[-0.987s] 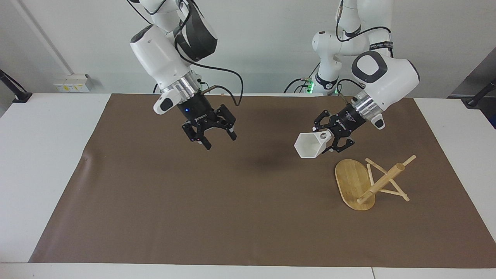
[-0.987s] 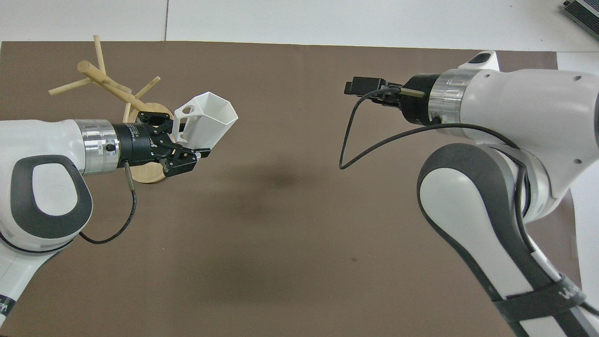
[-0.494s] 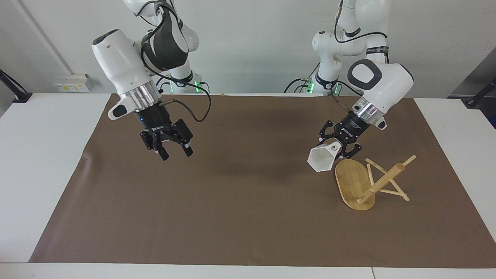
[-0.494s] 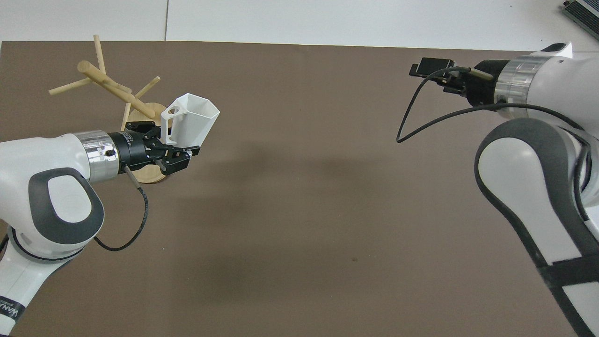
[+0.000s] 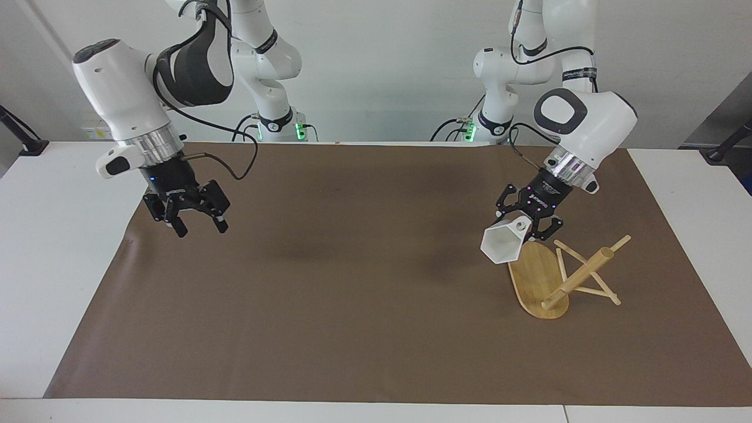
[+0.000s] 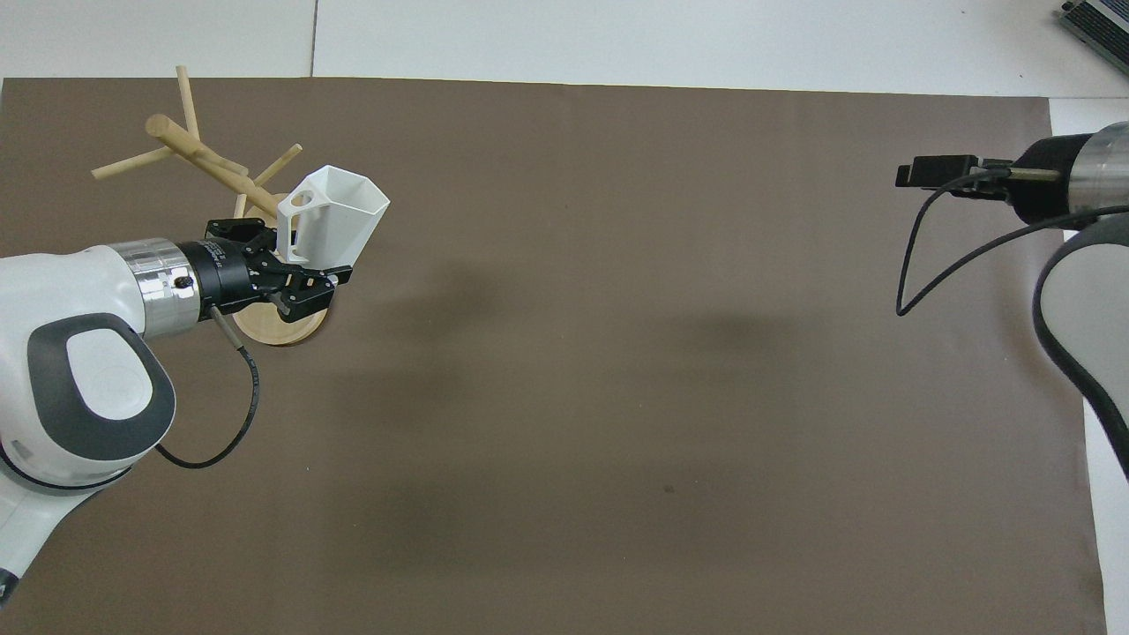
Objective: Hang cup on rack
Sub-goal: 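Open the right gripper and withdraw it while the left gripper lifts, then lower the cup handle onto a rack peg with the left gripper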
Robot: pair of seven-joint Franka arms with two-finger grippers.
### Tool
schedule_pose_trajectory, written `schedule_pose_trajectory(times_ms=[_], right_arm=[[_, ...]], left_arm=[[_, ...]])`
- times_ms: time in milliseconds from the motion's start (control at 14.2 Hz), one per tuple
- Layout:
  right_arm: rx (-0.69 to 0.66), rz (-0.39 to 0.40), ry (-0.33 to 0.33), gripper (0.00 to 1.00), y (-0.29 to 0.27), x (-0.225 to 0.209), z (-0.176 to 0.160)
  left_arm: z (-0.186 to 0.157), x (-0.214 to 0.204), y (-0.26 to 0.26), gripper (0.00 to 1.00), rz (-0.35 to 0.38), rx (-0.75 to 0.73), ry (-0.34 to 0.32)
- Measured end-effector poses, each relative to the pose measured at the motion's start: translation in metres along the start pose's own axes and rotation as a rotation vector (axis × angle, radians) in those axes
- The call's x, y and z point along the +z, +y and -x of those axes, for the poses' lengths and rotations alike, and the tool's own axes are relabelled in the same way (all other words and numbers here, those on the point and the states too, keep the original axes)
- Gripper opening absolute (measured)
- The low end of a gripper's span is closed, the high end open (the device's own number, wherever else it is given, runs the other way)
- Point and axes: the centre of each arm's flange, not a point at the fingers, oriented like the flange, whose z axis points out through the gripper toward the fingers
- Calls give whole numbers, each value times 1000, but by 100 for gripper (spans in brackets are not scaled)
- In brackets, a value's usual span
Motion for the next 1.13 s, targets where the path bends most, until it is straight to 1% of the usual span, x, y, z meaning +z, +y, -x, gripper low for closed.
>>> schedule_pose_trajectory(times_ms=[71,212,494,635,846,1128], right_arm=[[-8,29,-19,100,11,-5,3],[-12,60,-48,100,28,-12,7],[20,71,-90,100,52,-23,15],[21,74,-110,100,54,-28,19],[-9,131,-169,100,56,-28,26],[-11,133,-241,100,55,-25,35]], left_arm=[[2,-2,1,70,7,10,2],[5,-6,3,70,17,18,-2],[2,-15,16,70,41,5,-10],[1,-19,23,70,72,-3,-21],[1,-18,26,70,94,-5,-28],[0,-14,28,70,111,-22,-32]])
